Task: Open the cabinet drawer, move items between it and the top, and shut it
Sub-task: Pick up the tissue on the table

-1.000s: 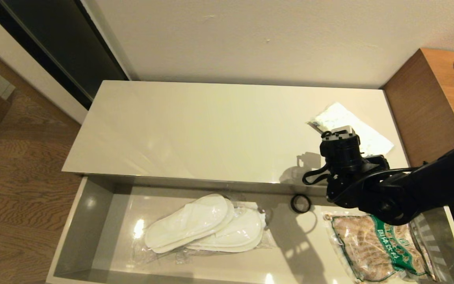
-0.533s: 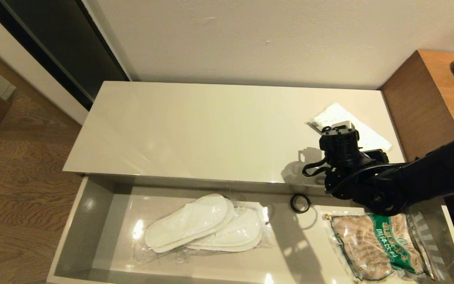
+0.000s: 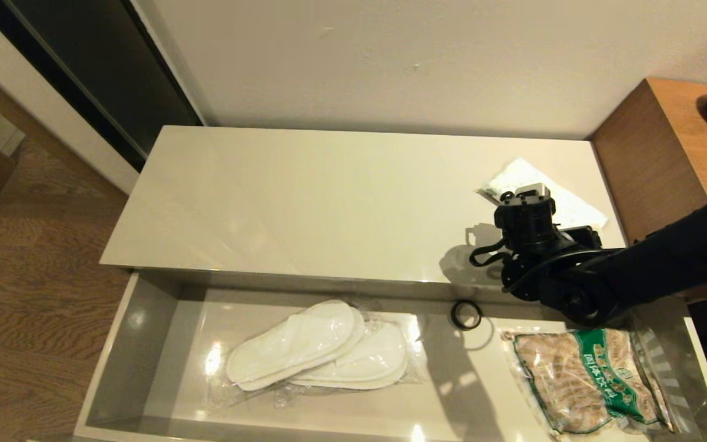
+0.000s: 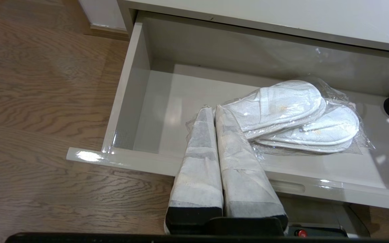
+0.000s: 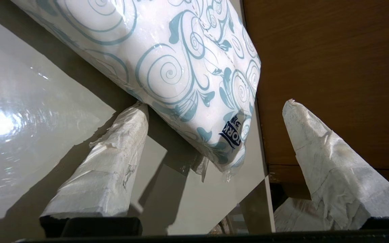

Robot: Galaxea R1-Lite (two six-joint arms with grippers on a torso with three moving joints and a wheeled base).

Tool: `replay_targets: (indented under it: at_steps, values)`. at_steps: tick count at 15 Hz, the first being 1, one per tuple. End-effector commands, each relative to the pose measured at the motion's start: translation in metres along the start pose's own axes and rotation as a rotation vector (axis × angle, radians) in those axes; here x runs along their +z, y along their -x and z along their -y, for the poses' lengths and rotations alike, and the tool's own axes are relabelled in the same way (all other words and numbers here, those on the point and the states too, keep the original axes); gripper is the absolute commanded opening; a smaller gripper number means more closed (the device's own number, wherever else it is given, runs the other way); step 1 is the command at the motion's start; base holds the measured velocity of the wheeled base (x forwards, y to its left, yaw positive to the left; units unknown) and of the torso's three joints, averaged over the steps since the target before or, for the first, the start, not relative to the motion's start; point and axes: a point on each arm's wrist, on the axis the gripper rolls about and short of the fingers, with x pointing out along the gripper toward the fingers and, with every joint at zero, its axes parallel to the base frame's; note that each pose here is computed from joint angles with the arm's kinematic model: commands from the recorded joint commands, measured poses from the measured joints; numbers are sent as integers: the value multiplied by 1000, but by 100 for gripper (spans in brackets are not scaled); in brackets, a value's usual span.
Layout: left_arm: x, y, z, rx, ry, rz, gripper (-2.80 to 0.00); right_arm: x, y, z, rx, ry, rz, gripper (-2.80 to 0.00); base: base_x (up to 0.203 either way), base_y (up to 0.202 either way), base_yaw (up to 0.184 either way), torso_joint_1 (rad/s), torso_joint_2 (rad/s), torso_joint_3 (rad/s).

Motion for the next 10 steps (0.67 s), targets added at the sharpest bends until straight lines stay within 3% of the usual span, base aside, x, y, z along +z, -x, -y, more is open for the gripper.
replay_targets:
  at_steps: [1,6,7,10]
  values:
    - [0,0,0,0,1,-1,-280,-13,-12,-13,-8,44,-32,0,0,0,0,0,0,0]
    - [0,0,0,2,1,-1,-280,-20,-36,-22,21,60,-57,0,0,0,0,0,0,0]
    - [0,0,0,2,1,-1,-280,-22,-41,-20,38,69,-61,-280,0,0,0,0,0,0]
    - [0,0,0,0,1,-1,-280,-22,-46,-19,96,70,-57,-280,0,0,0,0,0,0]
